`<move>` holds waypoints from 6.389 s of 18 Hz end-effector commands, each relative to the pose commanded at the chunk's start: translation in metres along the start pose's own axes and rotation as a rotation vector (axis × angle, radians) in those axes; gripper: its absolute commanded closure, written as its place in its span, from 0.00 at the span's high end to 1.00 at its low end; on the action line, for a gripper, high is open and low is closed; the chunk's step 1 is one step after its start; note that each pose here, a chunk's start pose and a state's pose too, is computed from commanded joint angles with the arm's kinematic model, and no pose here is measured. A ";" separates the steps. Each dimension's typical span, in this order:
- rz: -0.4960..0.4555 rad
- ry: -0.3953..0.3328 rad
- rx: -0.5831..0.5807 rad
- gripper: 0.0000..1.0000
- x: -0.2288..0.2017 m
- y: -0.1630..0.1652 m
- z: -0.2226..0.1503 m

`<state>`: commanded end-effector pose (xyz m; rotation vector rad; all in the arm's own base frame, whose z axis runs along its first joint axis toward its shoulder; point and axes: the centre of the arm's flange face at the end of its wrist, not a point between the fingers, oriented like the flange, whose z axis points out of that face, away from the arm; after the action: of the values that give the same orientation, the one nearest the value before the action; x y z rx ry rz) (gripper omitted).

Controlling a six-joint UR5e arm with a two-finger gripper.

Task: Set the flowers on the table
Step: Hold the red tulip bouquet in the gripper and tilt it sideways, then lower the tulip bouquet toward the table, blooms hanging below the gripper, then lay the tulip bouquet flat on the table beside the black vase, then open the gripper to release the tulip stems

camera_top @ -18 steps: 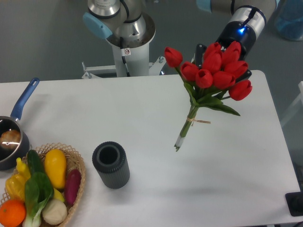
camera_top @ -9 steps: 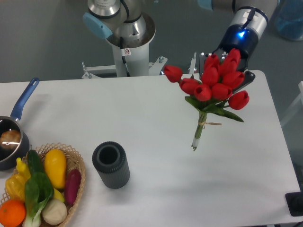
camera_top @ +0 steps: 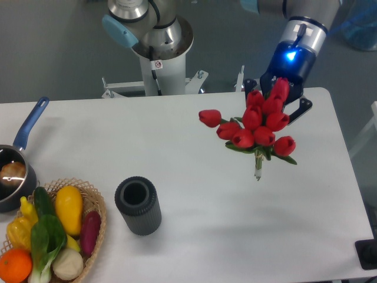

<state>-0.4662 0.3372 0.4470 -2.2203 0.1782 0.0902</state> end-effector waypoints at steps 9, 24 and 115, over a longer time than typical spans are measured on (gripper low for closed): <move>0.036 0.009 -0.177 0.33 0.010 0.004 0.021; 0.037 0.074 -0.414 0.34 0.034 0.021 0.051; 0.494 0.346 -1.052 1.00 0.049 0.087 0.178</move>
<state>-0.4321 0.4213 0.2643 -3.1635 1.0762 0.0750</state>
